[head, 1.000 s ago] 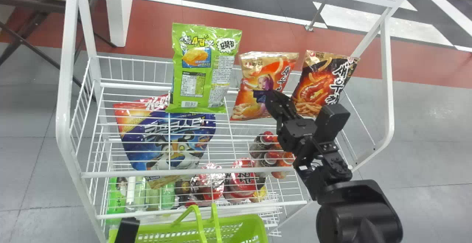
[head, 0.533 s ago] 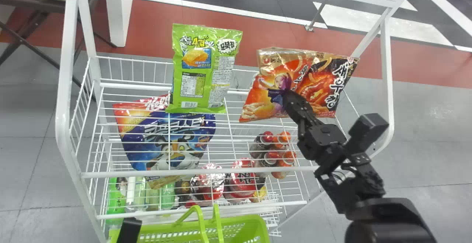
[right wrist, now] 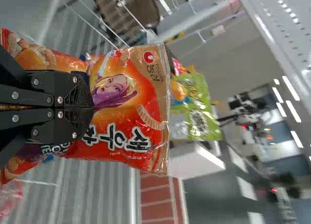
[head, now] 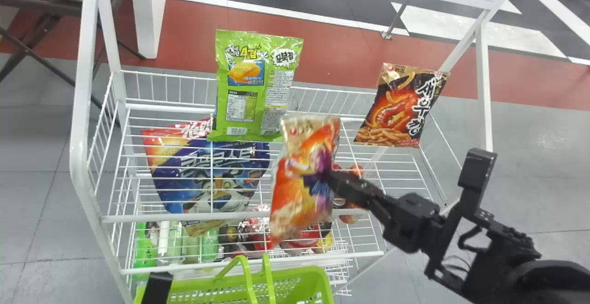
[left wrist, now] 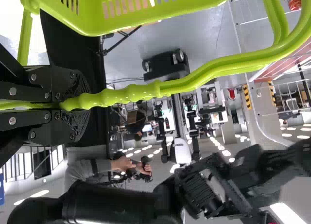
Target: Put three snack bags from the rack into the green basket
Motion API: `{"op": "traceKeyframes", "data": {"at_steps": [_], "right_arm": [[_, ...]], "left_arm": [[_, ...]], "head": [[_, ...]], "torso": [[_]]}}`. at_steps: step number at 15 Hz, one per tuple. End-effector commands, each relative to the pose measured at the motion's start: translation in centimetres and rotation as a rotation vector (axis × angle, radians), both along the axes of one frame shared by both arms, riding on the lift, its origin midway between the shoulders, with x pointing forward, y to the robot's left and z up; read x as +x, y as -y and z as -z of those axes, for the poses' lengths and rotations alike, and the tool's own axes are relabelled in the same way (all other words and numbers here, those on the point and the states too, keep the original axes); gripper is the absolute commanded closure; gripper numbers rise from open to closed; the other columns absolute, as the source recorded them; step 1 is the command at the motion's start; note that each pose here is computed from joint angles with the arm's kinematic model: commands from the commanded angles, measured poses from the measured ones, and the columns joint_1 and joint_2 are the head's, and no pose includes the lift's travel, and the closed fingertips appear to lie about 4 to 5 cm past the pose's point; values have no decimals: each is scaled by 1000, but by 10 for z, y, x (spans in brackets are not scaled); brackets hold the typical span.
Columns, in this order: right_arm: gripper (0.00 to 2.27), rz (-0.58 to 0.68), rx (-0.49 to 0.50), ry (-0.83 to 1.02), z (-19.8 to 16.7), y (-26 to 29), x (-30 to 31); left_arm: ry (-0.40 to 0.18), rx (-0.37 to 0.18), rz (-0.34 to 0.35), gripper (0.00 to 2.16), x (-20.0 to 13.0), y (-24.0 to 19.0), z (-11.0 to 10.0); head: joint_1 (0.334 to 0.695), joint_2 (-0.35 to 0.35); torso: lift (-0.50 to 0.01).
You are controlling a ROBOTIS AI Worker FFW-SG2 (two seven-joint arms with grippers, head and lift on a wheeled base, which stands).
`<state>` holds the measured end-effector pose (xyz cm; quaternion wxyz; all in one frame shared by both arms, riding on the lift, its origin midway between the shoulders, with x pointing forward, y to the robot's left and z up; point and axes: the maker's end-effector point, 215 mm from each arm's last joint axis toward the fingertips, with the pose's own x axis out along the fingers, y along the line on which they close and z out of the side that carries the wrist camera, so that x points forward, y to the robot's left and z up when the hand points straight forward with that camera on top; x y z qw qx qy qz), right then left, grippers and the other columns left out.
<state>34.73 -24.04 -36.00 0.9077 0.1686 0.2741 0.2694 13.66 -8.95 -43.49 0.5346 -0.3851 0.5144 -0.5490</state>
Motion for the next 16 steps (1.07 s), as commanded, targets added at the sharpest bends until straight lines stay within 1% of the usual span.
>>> {"op": "traceKeyframes", "data": {"at_steps": [1, 3, 6, 8, 10, 11, 13, 16], "right_arm": [[2243, -20, 33, -206, 24, 6, -46], [2243, -12, 47, -290, 32, 18, -72], [2246, 7, 35, -366, 45, 35, -98], [2243, -12, 90, -485, 58, 27, -130], [2246, -60, 140, -575, 76, 1, -157], [2246, -76, 171, -618, 92, -11, -166], [2246, -89, 160, -632, 121, -23, -168], [2246, -98, 81, -568, 156, -30, -151]], "left_arm": [[5, -9, -13, 1332, 5, -1, -1], [6, -13, -17, 1332, 5, -2, -2], [10, -15, -20, 1332, 6, -2, -2], [8, -14, -19, 1332, 6, -2, -1], [9, -12, -19, 1332, 6, -2, -1], [9, -11, -19, 1332, 6, -2, -1], [6, -9, -17, 1332, 5, -1, 0], [5, -11, -12, 1332, 2, 0, -1]], "head": [[695, -350], [695, -350], [695, -350], [695, -350], [695, -350], [695, -350], [695, -350], [695, -350]], "torso": [[0], [0], [0], [0], [0], [0], [0], [0]]}}
